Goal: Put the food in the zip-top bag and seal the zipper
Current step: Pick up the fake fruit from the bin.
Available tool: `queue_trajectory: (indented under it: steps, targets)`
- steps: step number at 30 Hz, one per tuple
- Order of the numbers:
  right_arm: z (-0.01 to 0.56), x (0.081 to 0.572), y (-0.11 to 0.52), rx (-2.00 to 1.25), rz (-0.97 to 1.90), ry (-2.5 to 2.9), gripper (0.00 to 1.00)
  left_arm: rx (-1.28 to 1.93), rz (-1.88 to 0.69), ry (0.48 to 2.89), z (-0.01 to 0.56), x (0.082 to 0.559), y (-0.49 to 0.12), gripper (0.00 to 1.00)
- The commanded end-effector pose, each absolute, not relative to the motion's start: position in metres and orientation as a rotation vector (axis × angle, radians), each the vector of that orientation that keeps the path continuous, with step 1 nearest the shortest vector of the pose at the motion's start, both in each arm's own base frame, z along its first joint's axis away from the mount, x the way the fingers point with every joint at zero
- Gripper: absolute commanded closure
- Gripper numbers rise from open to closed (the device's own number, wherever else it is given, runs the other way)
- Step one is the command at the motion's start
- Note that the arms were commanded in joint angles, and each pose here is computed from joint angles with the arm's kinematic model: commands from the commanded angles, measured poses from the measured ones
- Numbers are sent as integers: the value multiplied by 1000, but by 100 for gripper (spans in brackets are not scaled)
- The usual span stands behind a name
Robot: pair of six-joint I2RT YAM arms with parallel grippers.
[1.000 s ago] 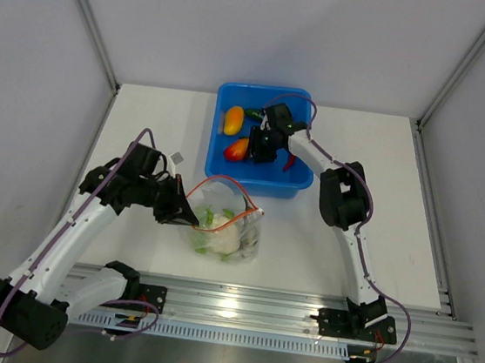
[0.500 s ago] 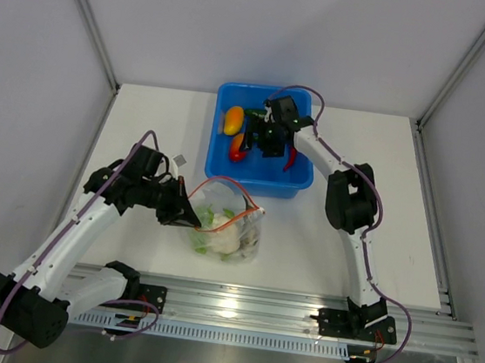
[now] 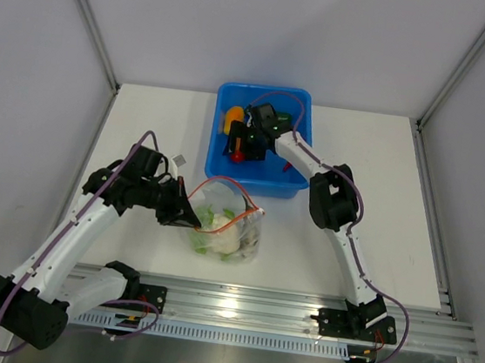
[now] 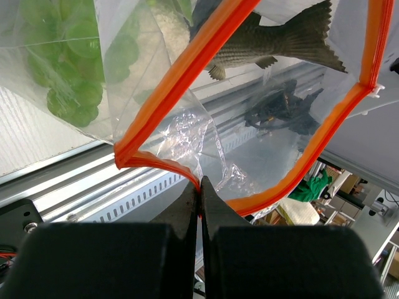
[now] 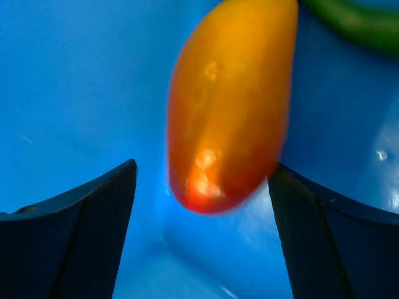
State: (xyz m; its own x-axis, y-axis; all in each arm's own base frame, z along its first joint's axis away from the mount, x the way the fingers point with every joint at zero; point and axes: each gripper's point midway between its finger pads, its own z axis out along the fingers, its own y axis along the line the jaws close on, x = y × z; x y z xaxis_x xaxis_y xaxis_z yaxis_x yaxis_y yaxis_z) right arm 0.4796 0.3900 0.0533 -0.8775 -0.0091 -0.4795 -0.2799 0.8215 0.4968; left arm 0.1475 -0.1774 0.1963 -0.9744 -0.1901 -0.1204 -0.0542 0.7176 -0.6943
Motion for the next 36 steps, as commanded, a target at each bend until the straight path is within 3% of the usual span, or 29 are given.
queue_trajectory:
  steps: [1,12,16,20,22,29,36]
  targets:
    - [51,498,394,-168,702,2483,15,-183,-1113,2715,203,145,-176,99]
    - [17,509,377,-182,523,2507,42,-187,-1124,2712,201,143,-177,99]
    - [22,509,381,-193,563,2500,69,-184,-1123,2714,200,143,-177,99]
    - [30,505,383,-194,592,2497,86,-181,-1123,2718,198,143,-177,99]
    - [35,502,387,-207,630,2495,100,-176,-1125,2713,199,144,-177,99]
    - [92,509,380,-205,699,2415,100,-175,-1157,2692,201,147,-181,99]
    - [183,492,352,-200,720,2295,100,-159,-1175,2650,208,160,-186,99]
